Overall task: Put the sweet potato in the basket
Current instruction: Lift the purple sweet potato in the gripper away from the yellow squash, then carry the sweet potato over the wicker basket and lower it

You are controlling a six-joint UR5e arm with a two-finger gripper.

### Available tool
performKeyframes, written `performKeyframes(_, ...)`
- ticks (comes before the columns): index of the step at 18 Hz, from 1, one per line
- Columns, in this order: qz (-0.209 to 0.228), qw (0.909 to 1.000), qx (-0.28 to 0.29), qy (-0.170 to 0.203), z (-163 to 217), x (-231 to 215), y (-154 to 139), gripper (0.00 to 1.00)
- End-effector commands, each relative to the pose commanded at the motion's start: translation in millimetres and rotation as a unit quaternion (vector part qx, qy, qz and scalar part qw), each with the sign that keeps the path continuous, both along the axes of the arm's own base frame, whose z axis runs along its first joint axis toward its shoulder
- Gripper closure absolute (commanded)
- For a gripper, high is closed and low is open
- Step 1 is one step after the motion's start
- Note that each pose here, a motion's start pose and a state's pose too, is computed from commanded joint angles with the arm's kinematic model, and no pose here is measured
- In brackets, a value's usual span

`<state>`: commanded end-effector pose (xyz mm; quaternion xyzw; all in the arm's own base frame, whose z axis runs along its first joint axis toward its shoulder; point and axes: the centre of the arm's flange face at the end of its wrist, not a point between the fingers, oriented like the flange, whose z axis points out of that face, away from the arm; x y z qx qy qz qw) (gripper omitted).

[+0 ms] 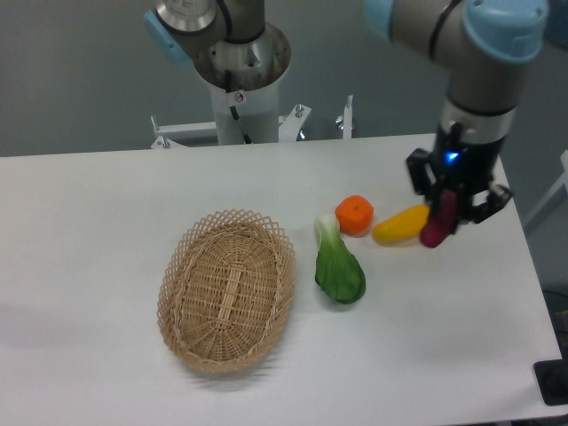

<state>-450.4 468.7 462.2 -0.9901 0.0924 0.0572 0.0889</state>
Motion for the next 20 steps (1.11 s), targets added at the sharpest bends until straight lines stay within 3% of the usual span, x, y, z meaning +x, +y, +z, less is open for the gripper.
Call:
performKeyframes(4,0.052,0.998,-0.005,-0.035,-29.8,52.5,37.1,0.73)
performKeyframes(10,0.121,0.9915,0.038,-0.029,-80.6,130.0,87.2,0.73)
performKeyframes(14,0.097,0.9944,0.009,-0.041,-134.4,175.2,86.2,0.73)
performKeyframes(18,0.06,0.9971,-0.035,0.029,-184.1,225.1,112.2,0.73)
performKeyframes(20,0.058,0.997,-0.036,0.037,-202.6,233.1,121.2,0.73)
